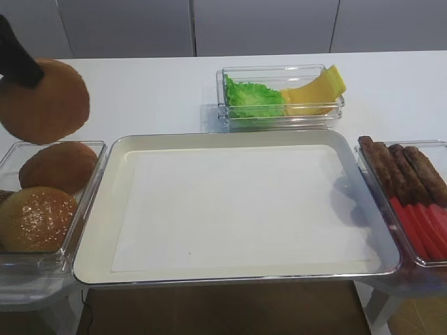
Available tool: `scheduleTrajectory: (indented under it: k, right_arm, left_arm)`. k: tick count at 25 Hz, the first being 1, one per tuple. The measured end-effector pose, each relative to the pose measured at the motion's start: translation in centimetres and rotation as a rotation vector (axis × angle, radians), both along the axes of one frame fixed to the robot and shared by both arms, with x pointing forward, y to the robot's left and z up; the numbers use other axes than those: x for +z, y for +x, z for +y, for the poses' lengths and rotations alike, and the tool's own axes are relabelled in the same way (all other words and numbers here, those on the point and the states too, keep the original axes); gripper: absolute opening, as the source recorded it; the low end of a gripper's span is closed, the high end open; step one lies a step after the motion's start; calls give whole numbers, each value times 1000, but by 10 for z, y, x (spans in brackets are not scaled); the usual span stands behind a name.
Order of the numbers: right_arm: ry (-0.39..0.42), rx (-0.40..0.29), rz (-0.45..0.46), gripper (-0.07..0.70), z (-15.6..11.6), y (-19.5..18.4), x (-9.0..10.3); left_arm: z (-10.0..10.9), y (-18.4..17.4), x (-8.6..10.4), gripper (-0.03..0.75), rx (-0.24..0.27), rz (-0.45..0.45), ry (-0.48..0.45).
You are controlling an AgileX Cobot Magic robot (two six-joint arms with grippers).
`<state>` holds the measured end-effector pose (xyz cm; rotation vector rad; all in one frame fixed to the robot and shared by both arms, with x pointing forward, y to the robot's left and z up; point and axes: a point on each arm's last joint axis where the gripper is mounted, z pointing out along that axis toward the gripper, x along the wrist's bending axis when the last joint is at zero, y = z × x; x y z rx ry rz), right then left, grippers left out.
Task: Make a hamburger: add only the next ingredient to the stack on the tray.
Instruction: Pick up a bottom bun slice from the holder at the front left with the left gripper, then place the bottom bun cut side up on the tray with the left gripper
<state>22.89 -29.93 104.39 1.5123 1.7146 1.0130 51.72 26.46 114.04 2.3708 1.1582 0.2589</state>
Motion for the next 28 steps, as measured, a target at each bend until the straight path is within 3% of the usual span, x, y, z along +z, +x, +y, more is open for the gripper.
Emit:
scheduleTrajectory:
  k: [5,11,13,20,28]
  right_arm:
    - [0,0,0,355,0,0,0]
    - [0,0,0,355,0,0,0]
    - [0,0,0,355,0,0,0]
    - [1,-1,0,355,0,0,0]
    - [1,-1,0,355,0,0,0]
  left_arm:
    - [-40,-8,1,110,-74,5,40]
    - [-98,-22,2,110,-183,-104,152]
    - [-106,-24,1,110,-188,-121,162]
    - [-166,-26,-18,110,-207,-204,192]
    - [-220,-30,-51,107,-183,-325,343]
